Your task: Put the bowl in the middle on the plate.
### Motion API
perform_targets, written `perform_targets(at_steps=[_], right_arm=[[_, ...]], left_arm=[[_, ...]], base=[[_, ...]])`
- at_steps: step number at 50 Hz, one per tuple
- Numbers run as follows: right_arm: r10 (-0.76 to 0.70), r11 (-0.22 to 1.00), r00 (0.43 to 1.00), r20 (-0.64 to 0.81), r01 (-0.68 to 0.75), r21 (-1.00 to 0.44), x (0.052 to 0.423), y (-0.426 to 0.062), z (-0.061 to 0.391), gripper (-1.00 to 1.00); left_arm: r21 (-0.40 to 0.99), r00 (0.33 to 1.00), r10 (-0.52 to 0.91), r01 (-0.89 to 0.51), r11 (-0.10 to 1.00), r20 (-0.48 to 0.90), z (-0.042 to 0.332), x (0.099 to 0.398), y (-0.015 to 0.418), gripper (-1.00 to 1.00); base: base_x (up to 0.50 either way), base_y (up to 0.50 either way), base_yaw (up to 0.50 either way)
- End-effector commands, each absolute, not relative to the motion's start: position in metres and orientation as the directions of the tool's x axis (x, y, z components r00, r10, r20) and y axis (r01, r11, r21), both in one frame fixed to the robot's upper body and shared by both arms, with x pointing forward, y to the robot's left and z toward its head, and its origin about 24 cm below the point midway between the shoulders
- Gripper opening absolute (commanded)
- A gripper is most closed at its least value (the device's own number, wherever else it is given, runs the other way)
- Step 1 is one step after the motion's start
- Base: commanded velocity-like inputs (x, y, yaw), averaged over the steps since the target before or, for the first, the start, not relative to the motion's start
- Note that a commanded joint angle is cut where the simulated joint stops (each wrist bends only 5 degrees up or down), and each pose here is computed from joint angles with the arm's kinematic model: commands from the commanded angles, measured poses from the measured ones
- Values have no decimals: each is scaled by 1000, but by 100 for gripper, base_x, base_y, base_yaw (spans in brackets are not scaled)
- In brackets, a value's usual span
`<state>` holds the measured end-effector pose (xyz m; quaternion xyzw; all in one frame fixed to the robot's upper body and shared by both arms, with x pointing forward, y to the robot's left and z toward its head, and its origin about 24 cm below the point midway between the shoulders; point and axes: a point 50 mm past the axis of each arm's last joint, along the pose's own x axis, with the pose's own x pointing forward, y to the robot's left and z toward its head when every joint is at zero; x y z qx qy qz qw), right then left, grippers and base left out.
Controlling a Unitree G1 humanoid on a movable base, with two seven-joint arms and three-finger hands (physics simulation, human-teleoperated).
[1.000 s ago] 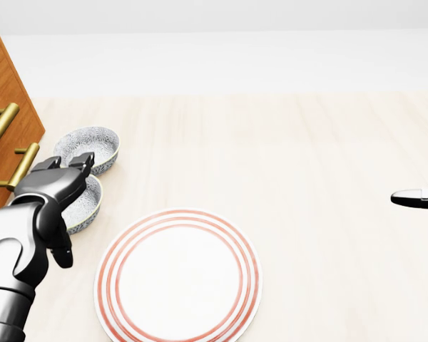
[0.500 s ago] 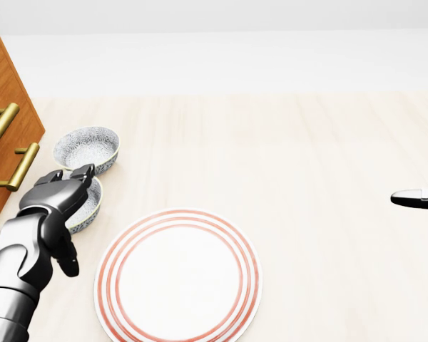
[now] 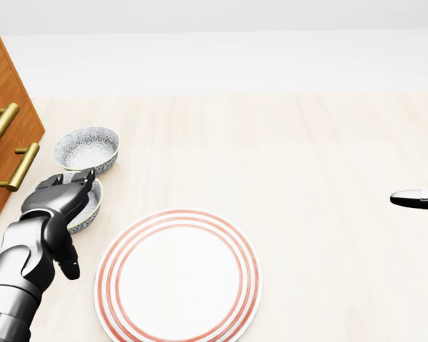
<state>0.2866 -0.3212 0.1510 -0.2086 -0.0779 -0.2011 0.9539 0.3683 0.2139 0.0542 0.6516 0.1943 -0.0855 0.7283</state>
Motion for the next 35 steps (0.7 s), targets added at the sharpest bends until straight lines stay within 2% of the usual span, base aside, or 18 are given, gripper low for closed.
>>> perform_targets(at_steps=[1, 16, 35], right_arm=[[-347, 832, 907, 239, 416, -368, 286, -320, 152, 100], [-344, 832, 907, 244, 415, -370, 286, -320, 153, 100], [-345, 831, 907, 242, 415, -370, 285, -319, 152, 100]], left_arm=[[921, 910, 142, 380, 91, -389, 54, 369, 216, 100], [909, 896, 164, 417, 8, -412, 41, 366, 217, 100], [905, 893, 164, 425, 3, -420, 38, 366, 214, 100]], base=[[0, 0, 0], [0, 0, 0], [0, 0, 0]])
